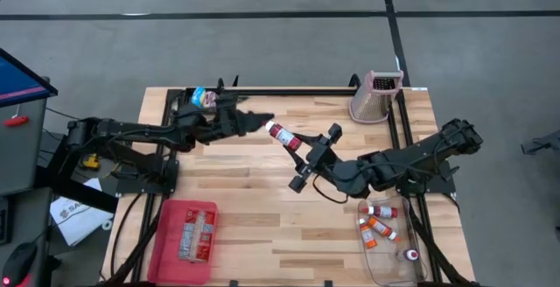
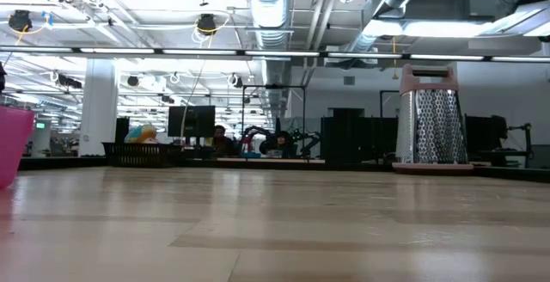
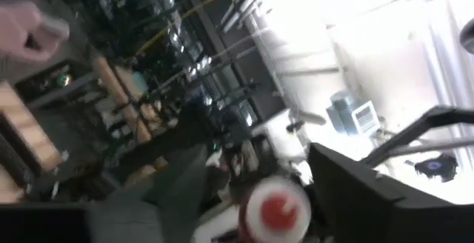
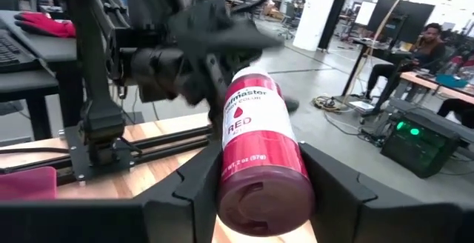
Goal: Pick & Place Food Item
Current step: Put the red food coloring bottle into the transparent bin
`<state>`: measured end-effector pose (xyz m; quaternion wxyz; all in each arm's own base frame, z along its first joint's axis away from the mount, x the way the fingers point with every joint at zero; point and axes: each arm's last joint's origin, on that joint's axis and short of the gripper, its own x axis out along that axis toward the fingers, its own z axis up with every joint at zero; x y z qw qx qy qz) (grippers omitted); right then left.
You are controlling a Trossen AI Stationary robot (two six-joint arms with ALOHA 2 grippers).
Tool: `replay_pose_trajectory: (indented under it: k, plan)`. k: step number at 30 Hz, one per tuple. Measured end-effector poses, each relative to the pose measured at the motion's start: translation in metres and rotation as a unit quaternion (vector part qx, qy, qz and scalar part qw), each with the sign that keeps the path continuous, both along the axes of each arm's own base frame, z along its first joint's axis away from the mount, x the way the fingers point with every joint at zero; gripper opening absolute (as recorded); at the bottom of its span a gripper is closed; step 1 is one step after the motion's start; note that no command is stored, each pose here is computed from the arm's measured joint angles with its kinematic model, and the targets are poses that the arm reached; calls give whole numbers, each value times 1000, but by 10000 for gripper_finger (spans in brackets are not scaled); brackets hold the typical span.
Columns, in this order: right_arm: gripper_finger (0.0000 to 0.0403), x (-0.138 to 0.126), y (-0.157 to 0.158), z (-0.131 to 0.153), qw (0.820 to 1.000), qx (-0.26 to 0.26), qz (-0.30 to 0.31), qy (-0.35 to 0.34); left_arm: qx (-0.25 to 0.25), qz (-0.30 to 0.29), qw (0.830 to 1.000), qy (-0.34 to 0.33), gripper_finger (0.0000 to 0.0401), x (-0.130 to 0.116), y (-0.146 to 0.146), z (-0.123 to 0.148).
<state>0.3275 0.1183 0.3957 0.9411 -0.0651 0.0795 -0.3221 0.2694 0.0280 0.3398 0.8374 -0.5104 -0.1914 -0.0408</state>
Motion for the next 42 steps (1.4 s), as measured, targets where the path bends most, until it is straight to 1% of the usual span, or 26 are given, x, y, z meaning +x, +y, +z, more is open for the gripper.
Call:
replay_pose_trajectory:
  k: [3, 6, 10, 13, 16, 21, 24, 27, 30, 33, 36, 39, 42]
  plan:
    - [151, -3, 6, 0, 1000, -4, -10, -2, 6, 9, 1000, -11, 276, -8, 9, 7]
    - [145, -7, 13, 0, 1000, -5, -11, -5, 16, 17, 1000, -12, 302, -20, 21, 14]
    - [148, -16, 30, 0, 1000, 10, -5, -20, 42, 37, 998, -3, 310, -42, 35, 25]
    - [153, -28, 49, -4, 999, 28, 3, -29, 78, 33, 996, 3, 303, -62, 39, 34]
    - [151, -44, 70, -10, 997, 61, 22, -40, 114, 11, 993, 25, 296, -78, 36, 38]
    - [145, -72, 98, -21, 986, 146, 58, -62, 160, -24, 985, 67, 291, -96, 23, 37]
    - [144, -82, 107, -26, 975, 199, 81, -64, 175, -36, 981, 79, 292, -102, 15, 36]
    - [143, -86, 112, -29, 963, 245, 103, -55, 180, -52, 979, 84, 292, -102, 9, 35]
    - [143, -86, 111, -32, 952, 279, 119, -32, 180, -66, 978, 85, 290, -100, 5, 34]
    - [143, -83, 106, -37, 946, 299, 121, -3, 182, -74, 976, 90, 289, -96, 1, 32]
    - [143, -80, 98, -44, 938, 322, 118, 44, 185, -74, 975, 93, 289, -93, -2, 31]
    - [142, -78, 91, -53, 922, 354, 114, 108, 185, -83, 974, 95, 289, -90, -5, 29]
    - [142, -79, 91, -63, 901, 380, 111, 176, 186, -89, 973, 100, 289, -87, -7, 28]
